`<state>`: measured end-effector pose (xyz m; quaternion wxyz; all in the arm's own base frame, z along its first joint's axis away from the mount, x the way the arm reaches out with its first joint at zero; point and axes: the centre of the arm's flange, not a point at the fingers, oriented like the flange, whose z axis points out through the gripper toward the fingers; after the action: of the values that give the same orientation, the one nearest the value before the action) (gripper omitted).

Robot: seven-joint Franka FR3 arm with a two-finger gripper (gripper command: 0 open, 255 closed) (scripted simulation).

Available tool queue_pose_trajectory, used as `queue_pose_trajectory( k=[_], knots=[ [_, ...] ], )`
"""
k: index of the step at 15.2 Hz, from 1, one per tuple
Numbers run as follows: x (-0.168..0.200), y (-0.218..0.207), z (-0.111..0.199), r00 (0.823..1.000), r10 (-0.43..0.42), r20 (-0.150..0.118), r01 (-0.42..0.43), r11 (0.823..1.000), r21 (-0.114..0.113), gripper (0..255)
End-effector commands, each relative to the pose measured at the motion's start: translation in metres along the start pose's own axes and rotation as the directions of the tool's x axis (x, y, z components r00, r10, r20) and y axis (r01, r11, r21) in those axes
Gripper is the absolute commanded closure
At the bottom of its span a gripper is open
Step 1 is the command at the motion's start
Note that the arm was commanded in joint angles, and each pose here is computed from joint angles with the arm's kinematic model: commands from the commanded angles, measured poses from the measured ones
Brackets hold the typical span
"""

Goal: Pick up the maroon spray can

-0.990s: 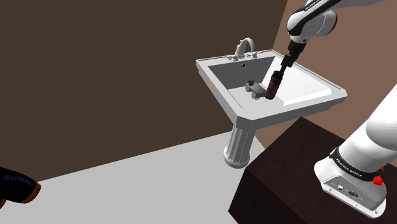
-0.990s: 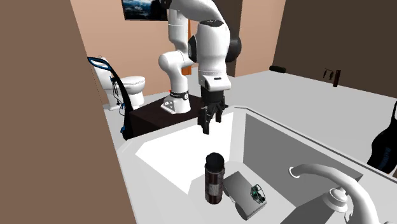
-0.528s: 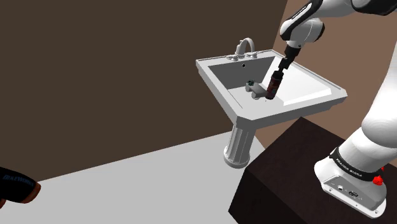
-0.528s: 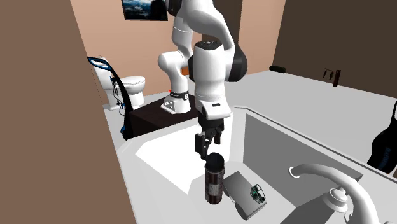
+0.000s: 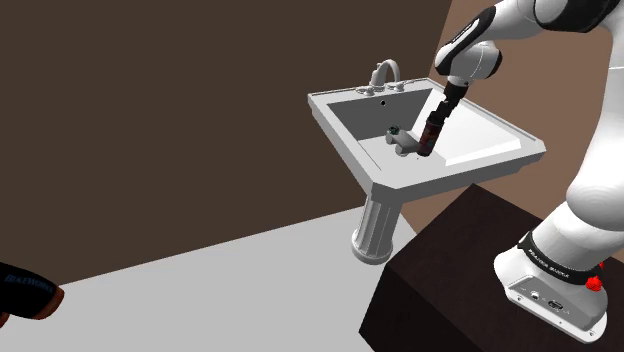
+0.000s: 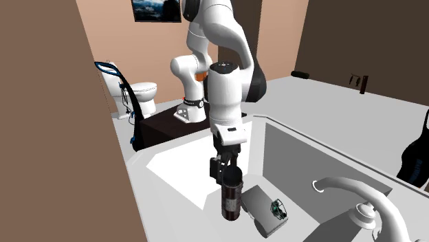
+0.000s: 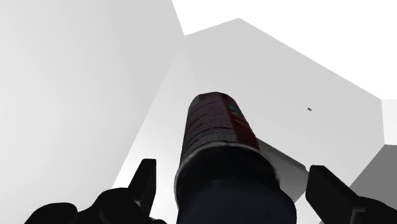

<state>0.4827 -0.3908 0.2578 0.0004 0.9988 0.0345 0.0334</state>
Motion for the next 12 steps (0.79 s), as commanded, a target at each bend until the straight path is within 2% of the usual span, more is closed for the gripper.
queue_pose_trajectory(
  k=[1, 2, 12],
  knots=[
    [0.0004, -0.0002, 0.0032, 1.0, 0.0, -0.001, 0.0, 1.0, 0.0, 0],
    [0.0004, 0.0001, 0.0028, 1.0, 0.0, -0.001, 0.0, 1.0, 0.0, 255],
    [0.0008, -0.0002, -0.002, 1.0, 0.0, -0.001, 0.0, 1.0, 0.0, 255]
  ],
)
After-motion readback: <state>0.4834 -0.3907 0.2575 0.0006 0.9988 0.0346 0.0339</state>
